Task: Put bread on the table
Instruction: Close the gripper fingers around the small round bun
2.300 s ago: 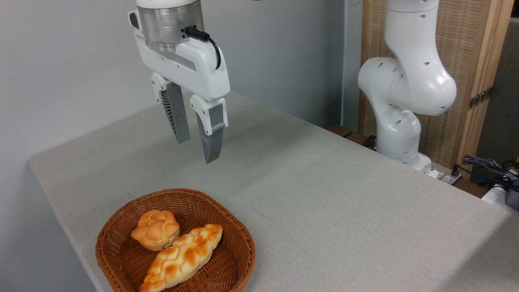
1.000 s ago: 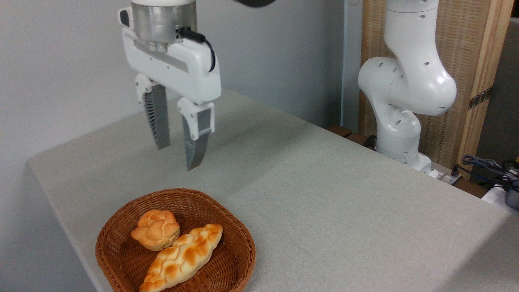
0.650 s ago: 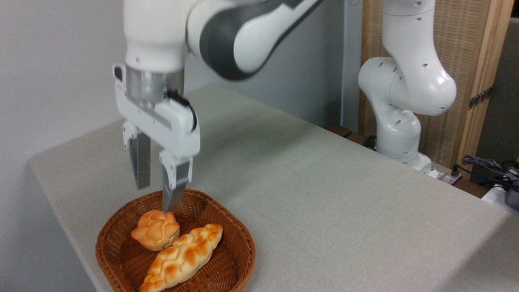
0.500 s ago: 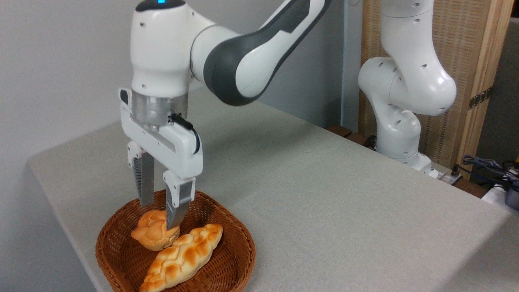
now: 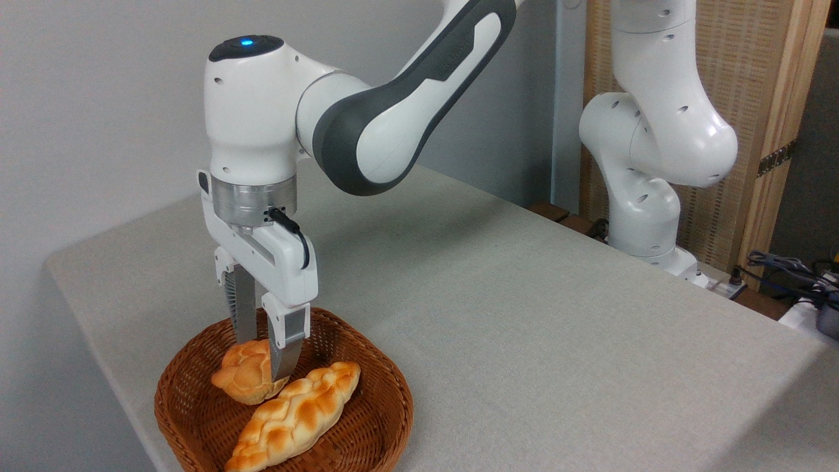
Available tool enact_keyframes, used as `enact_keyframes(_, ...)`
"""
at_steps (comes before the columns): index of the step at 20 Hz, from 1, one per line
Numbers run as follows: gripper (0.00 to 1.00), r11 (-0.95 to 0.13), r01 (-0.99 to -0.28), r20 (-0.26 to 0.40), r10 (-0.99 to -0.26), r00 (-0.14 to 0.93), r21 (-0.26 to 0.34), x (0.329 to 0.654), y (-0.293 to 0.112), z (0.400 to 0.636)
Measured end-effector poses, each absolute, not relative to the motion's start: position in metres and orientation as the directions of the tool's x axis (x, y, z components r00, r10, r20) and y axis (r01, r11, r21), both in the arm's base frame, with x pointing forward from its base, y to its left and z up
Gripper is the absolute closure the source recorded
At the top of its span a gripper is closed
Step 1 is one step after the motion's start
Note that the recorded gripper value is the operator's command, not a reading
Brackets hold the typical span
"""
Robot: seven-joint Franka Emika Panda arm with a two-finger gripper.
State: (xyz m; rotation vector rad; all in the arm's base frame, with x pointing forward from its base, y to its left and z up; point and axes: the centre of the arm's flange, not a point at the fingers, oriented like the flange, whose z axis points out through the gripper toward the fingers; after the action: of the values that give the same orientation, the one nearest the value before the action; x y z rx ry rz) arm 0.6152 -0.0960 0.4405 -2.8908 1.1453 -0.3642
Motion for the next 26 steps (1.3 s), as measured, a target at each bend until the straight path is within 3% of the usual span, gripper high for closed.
enact_keyframes(4,0.44,-0.726,-0.680,0.223,-0.683,0.696,-0.101,0.6185,-0.1025,0.4326)
enact_keyframes(6,0.52,-0.722,-0.683,0.223,-0.687,0.691,-0.109,0.6193,-0.1029,0.4317)
enact_keyframes(14,0.57,-0.713,-0.690,0.214,-0.698,0.683,-0.124,0.6194,-0.1032,0.4317)
enact_keyframes(26,0.56,-0.713,-0.690,0.214,-0.699,0.683,-0.125,0.6194,-0.1030,0.4317)
